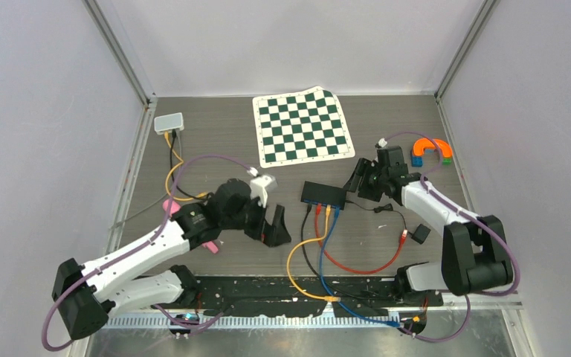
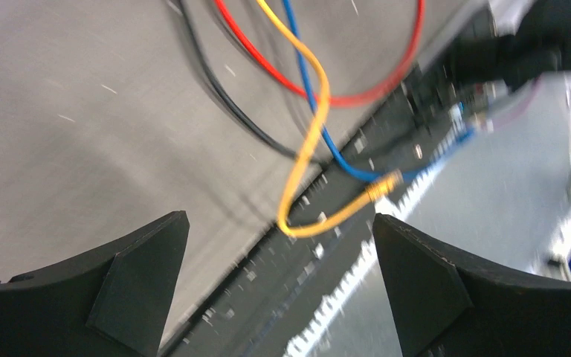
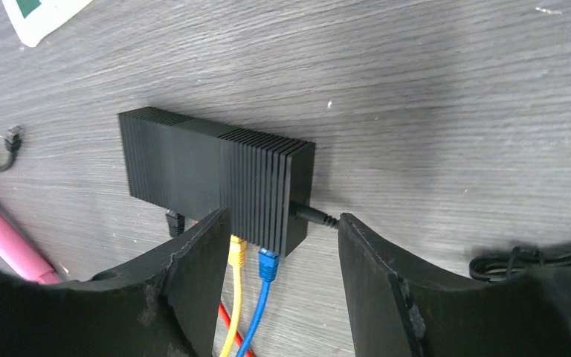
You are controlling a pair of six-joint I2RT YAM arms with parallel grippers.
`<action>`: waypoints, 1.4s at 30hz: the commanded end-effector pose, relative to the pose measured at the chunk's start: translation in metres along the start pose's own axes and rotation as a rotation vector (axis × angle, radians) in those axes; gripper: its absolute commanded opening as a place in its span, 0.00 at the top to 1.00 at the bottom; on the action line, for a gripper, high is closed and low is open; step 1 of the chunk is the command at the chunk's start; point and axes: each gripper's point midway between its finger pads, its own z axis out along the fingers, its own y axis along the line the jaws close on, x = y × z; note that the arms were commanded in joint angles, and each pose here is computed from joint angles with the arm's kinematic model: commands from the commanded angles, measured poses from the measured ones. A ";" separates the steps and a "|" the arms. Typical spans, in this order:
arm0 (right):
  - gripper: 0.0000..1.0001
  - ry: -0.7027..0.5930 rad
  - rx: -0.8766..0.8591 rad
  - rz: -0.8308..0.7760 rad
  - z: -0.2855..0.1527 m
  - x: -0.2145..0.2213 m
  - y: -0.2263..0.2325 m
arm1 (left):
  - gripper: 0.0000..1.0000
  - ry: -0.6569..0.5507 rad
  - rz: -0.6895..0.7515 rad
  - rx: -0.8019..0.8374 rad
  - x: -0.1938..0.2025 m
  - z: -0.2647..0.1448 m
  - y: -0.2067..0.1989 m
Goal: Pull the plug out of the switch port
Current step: Move the switch port to the center of the board.
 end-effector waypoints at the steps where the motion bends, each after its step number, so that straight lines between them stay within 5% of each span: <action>1: 0.38 -0.004 -0.081 -0.080 0.011 -0.026 0.018 | 0.00 -0.201 -0.029 -0.161 -0.076 -0.006 0.041; 11: 0.41 0.154 -0.159 -0.100 0.051 -0.012 0.022 | 0.10 0.035 -0.082 -0.105 -0.134 0.091 0.069; 22: 0.41 0.217 -0.215 -0.130 0.042 0.019 0.017 | 0.16 0.134 -0.171 -0.050 -0.111 0.166 0.099; 33: 0.41 0.349 -0.349 -0.211 0.039 0.057 0.045 | 0.37 0.135 -0.272 0.108 -0.071 0.167 0.072; 42: 0.40 0.263 -0.226 -0.283 0.027 0.053 0.043 | 0.33 0.168 -0.242 0.048 -0.023 0.142 0.062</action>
